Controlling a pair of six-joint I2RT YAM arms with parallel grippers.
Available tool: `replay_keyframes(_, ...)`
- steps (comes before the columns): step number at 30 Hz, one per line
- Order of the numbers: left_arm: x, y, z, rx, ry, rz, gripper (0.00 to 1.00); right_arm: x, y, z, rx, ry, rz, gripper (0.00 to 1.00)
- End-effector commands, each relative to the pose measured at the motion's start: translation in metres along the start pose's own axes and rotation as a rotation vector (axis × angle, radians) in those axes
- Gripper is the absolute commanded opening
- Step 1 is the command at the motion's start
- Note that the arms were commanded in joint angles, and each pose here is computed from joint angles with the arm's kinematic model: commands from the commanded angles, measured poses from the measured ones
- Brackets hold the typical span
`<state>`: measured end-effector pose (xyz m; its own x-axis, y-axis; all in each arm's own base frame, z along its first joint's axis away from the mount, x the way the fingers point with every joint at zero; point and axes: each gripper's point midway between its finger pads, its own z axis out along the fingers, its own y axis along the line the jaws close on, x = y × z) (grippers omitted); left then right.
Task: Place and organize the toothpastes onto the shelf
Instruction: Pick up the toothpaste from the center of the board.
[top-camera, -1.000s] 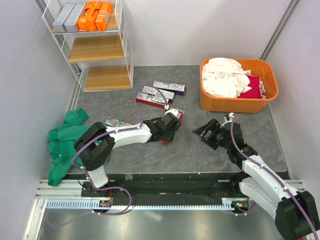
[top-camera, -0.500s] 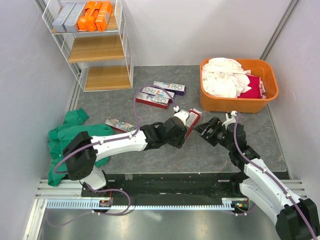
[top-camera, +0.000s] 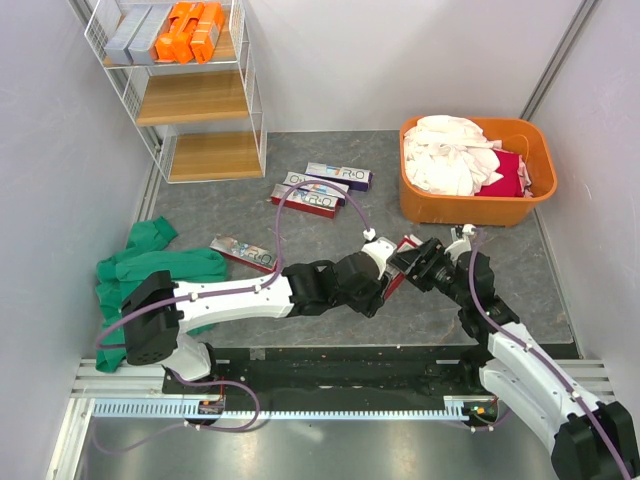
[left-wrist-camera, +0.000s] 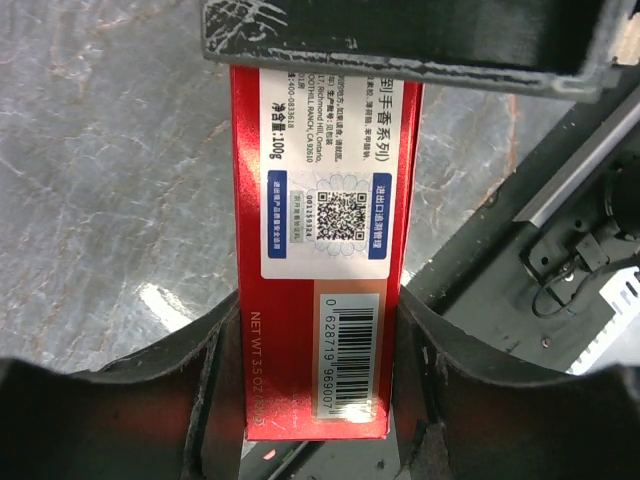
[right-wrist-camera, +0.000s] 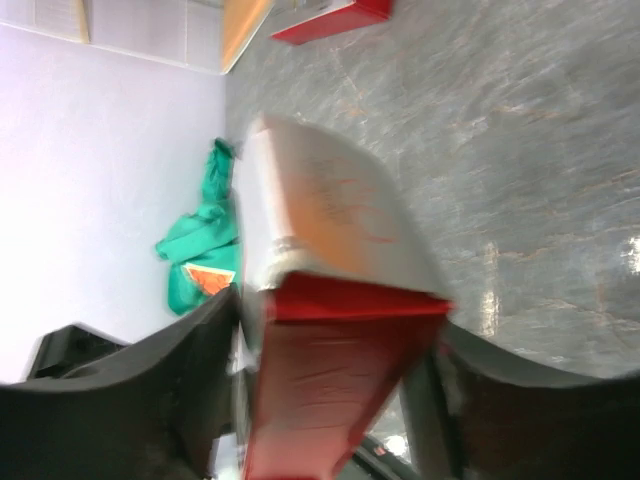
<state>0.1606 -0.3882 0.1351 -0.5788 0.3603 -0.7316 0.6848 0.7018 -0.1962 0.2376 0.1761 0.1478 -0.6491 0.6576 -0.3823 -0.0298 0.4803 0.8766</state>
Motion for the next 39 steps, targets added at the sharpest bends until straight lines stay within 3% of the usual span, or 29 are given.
replay_keyframes(1, -0.044, -0.016, -0.019, 0.037, -0.137, -0.051, 0.47, -0.006, 0.020, -0.004, -0.103, -0.035, -0.011, 0.60)
replay_keyframes(2, -0.045, -0.015, -0.020, 0.035, -0.142, -0.061, 0.47, -0.007, 0.022, -0.006, -0.113, -0.041, -0.008, 0.53)
replay_keyframes(8, -0.046, -0.014, -0.021, 0.024, -0.146, -0.076, 0.48, -0.006, 0.026, -0.008, -0.137, -0.039, -0.006, 0.35)
replay_keyframes(11, -0.048, -0.012, -0.023, 0.016, -0.150, -0.089, 0.55, -0.006, 0.029, -0.008, -0.151, -0.040, -0.008, 0.31)
replay_keyframes(15, -0.063, -0.009, -0.033, 0.014, -0.186, -0.134, 0.84, -0.008, 0.033, -0.009, -0.164, -0.047, -0.008, 0.31)
replay_keyframes(18, -0.083, -0.007, -0.047, 0.036, -0.233, -0.176, 0.99, -0.011, 0.037, -0.010, -0.171, -0.056, -0.012, 0.31)
replay_keyframes(22, -0.108, 0.004, -0.064, 0.129, -0.276, -0.298, 1.00, -0.015, 0.043, -0.011, -0.183, -0.067, -0.019, 0.32)
replay_keyframes(23, -0.108, 0.025, -0.062, 0.122, -0.280, -0.348, 1.00, -0.015, 0.044, -0.010, -0.183, -0.067, -0.021, 0.31)
replay_keyframes(28, -0.129, 0.045, -0.085, 0.444, -0.360, -0.617, 1.00, -0.025, 0.060, -0.013, -0.213, -0.094, -0.038, 0.32)
replay_keyframes(29, -0.117, 0.068, -0.076, 0.437, -0.349, -0.683, 1.00, -0.027, 0.061, -0.013, -0.213, -0.099, -0.038, 0.32)
replay_keyframes(30, -0.122, 0.063, -0.083, 0.526, -0.372, -0.684, 1.00, -0.029, 0.064, -0.013, -0.218, -0.107, -0.040, 0.32)
replay_keyframes(32, -0.108, 0.075, -0.075, 0.553, -0.341, -0.787, 1.00, -0.039, 0.076, -0.014, -0.232, -0.138, -0.047, 0.32)
replay_keyframes(39, -0.107, 0.065, -0.082, 0.809, -0.380, -0.866, 1.00, -0.082, 0.117, -0.019, -0.264, -0.279, -0.090, 0.32)
